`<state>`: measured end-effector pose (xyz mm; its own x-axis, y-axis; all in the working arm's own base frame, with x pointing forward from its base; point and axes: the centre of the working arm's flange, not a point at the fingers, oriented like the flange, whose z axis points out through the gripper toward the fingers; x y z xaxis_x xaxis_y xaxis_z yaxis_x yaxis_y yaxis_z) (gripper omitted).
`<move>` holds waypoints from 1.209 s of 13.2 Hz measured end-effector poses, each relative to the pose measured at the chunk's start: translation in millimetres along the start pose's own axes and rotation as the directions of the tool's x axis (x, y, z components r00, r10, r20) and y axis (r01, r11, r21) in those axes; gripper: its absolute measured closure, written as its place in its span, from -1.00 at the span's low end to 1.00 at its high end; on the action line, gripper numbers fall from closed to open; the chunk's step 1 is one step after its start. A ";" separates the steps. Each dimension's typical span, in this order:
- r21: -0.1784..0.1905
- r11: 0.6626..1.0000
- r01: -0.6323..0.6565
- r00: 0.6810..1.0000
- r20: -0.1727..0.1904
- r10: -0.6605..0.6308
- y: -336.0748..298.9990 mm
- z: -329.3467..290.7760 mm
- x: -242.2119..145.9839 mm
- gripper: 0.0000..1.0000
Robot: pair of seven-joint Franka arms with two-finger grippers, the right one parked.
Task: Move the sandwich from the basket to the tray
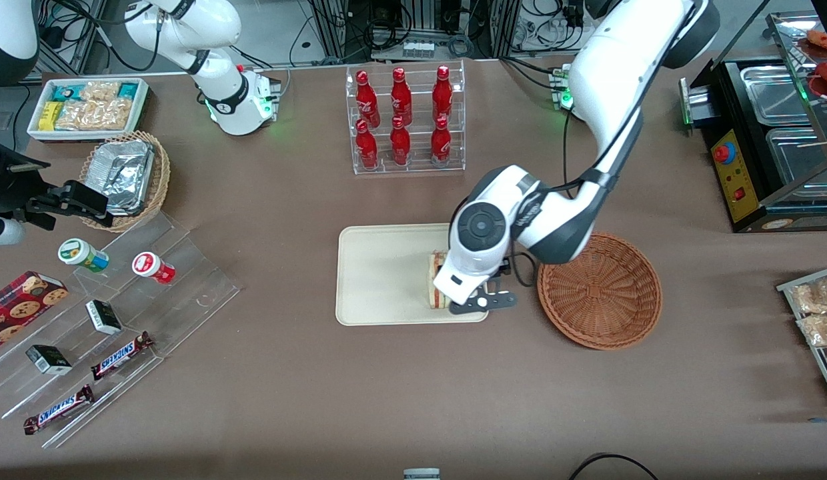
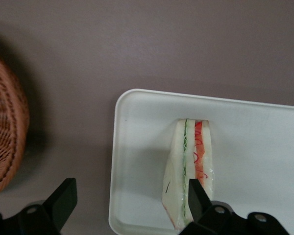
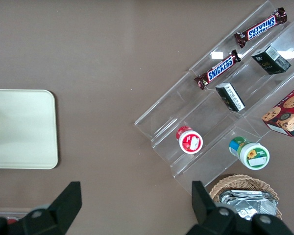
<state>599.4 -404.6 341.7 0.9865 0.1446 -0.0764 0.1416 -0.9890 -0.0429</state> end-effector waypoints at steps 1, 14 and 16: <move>-0.010 1.000 0.018 1.000 -0.003 -0.018 -6.7 -16.3 3.3 -1.00; 0.060 0.957 0.283 0.959 -0.053 -0.280 -182.8 -161.3 47.8 -1.00; 0.078 0.959 0.271 0.962 -0.045 -0.269 -212.2 -176.9 49.3 -1.00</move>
<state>632.4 -193.2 523.3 0.9149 0.4034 -0.0172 0.3973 -0.9070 -0.1395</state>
